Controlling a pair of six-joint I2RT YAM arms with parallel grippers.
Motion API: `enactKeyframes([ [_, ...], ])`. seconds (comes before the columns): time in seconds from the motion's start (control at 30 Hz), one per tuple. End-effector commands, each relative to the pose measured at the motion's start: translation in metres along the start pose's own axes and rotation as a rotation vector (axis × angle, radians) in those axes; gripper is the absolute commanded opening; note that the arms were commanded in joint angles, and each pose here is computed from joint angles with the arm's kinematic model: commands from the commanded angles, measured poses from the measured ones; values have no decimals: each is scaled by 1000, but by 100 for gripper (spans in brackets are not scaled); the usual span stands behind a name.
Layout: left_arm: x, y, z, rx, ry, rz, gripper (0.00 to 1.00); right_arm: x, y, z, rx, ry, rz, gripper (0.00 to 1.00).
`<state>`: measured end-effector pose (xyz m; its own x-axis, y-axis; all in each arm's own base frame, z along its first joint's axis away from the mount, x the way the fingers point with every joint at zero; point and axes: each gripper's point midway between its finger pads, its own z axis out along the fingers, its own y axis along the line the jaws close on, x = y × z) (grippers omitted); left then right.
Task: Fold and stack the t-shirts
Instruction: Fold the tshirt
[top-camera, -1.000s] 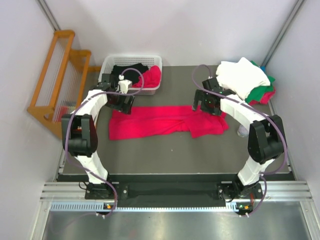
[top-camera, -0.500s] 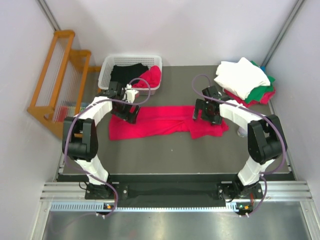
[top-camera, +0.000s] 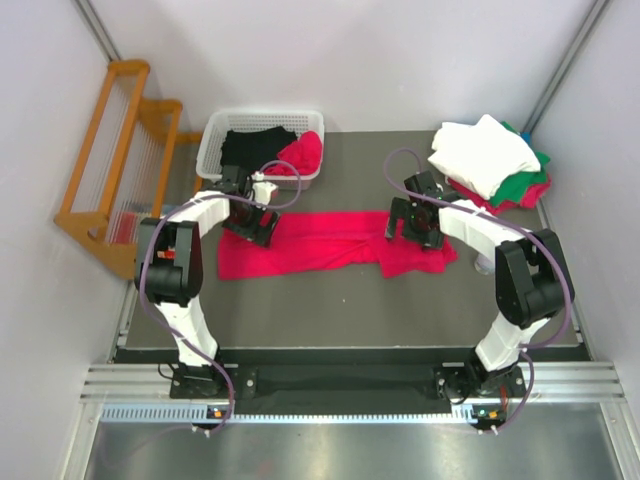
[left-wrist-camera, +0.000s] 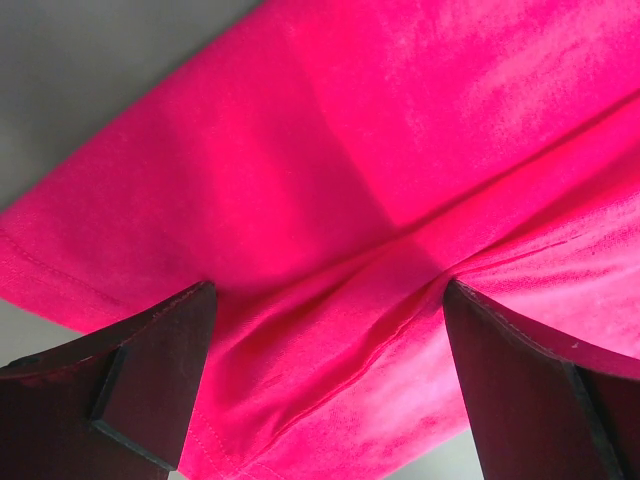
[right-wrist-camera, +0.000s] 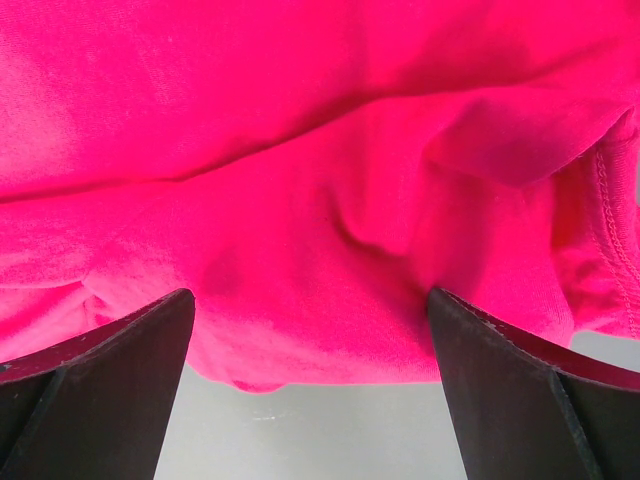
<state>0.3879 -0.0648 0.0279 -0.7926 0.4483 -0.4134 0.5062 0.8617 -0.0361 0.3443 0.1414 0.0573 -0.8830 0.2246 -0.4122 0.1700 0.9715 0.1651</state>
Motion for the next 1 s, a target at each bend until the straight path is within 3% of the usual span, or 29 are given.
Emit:
enactKeyframes([
  [0.0, -18, 27, -4, -71, -69, 16, 99, -14, 7, -4, -22, -43, 16, 100],
  [0.53, 43, 11, -12, -39, 40, 31, 99, -27, 5, 10, -13, -20, 22, 100],
  [0.97, 62, -12, -33, 17, 80, 27, 99, -42, 4, 21, -5, -14, 18, 100],
])
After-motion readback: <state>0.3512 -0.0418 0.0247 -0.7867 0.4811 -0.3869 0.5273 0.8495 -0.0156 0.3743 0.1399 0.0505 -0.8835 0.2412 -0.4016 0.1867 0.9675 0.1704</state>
